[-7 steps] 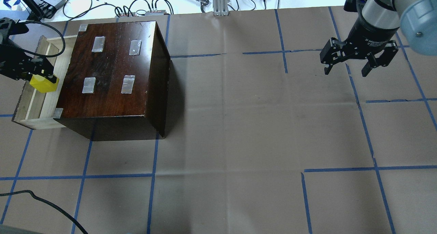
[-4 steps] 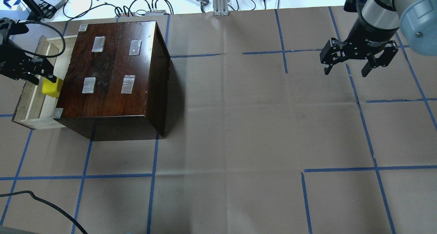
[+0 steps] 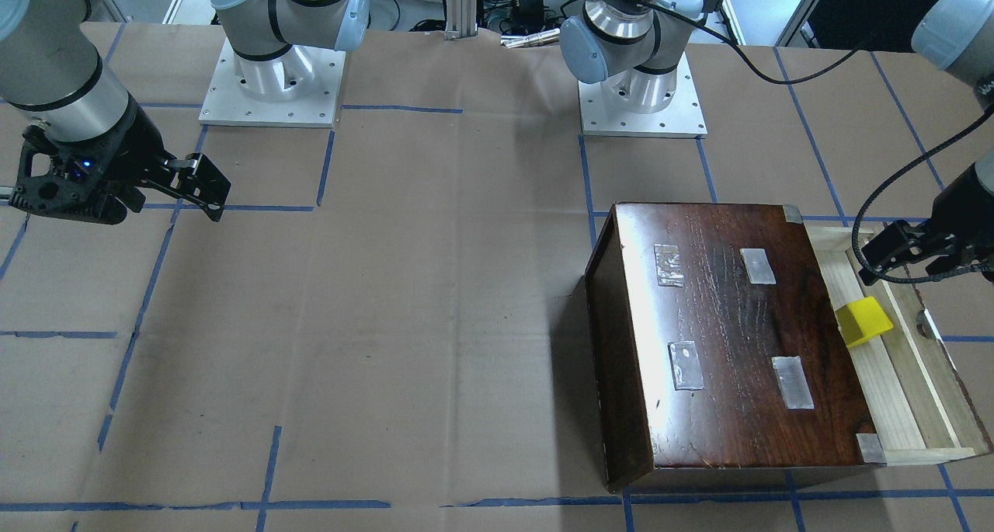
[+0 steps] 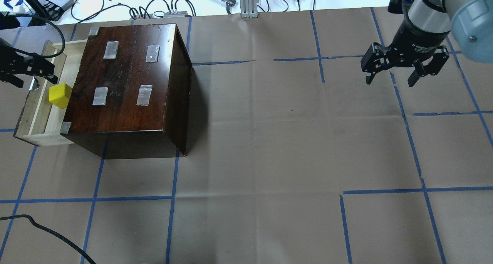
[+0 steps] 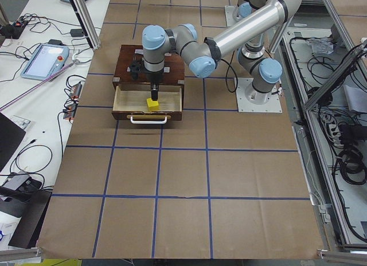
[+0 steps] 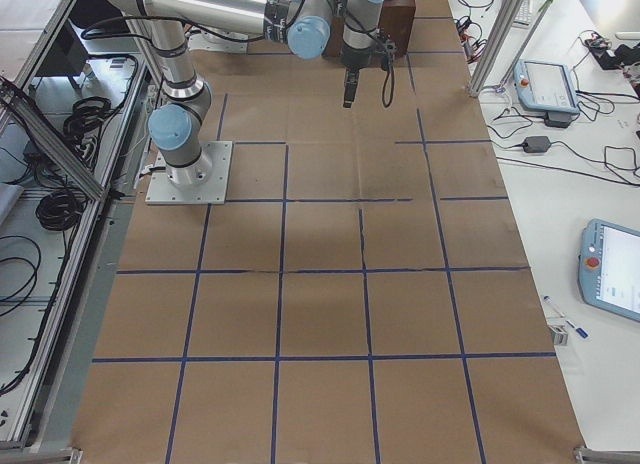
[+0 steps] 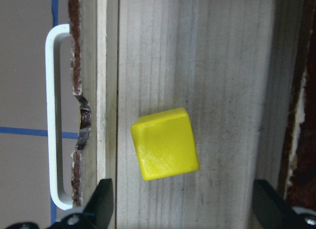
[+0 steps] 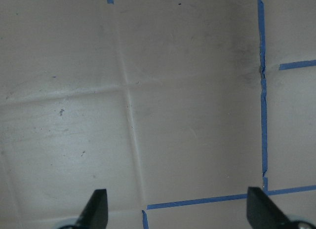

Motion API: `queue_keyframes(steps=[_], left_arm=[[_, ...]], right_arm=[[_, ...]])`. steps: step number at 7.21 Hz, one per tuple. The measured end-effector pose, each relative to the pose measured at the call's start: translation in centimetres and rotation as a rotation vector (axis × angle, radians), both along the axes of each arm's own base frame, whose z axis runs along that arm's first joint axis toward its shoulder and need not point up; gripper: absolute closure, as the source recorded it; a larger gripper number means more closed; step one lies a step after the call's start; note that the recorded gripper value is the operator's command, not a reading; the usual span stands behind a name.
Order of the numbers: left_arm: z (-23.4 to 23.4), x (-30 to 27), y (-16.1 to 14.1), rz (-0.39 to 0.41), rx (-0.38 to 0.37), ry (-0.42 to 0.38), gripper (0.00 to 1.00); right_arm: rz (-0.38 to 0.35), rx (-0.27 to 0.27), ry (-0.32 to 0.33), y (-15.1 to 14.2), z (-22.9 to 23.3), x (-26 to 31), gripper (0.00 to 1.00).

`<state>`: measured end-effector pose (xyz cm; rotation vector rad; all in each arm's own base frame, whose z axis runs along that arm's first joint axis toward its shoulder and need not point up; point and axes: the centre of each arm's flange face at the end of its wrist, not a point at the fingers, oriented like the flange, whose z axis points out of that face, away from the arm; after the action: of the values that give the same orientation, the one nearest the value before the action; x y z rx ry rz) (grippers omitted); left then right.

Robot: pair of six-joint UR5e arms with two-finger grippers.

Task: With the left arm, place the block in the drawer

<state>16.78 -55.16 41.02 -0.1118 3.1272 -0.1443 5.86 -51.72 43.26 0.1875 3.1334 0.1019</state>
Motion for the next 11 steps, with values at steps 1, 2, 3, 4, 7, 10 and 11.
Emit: queue_keyframes(steps=[1,2,3,4,7,10,11], left_arm=[[1.7,-0.7,1.2,0.002,0.002,-0.008,0.01],[3.4,-1.6,2.6,0.006,0.002,-0.01,0.01],[4.7,-2.7,3.9,0.017,0.002,-0.007,0.01],[5.9,-4.2,4.8,0.031,0.002,0.0,0.01],[8.0,-10.9,5.4,0.072,0.013,0.02,0.01],[8.9,-19.6,5.8,0.1,0.011,0.035,0.01],[8.8,-22.6,6.1,0.089,0.014,0.04,0.01]], right_arm=[[0.0,0.0,0.0,0.0,0.0,0.0,0.0],[0.0,0.0,0.0,0.0,0.0,0.0,0.0],[0.0,0.0,0.0,0.0,0.0,0.0,0.0],[0.0,0.0,0.0,0.0,0.0,0.0,0.0],[0.0,0.0,0.0,0.0,0.0,0.0,0.0],[0.0,0.0,0.0,0.0,0.0,0.0,0.0],[0.0,0.0,0.0,0.0,0.0,0.0,0.0]])
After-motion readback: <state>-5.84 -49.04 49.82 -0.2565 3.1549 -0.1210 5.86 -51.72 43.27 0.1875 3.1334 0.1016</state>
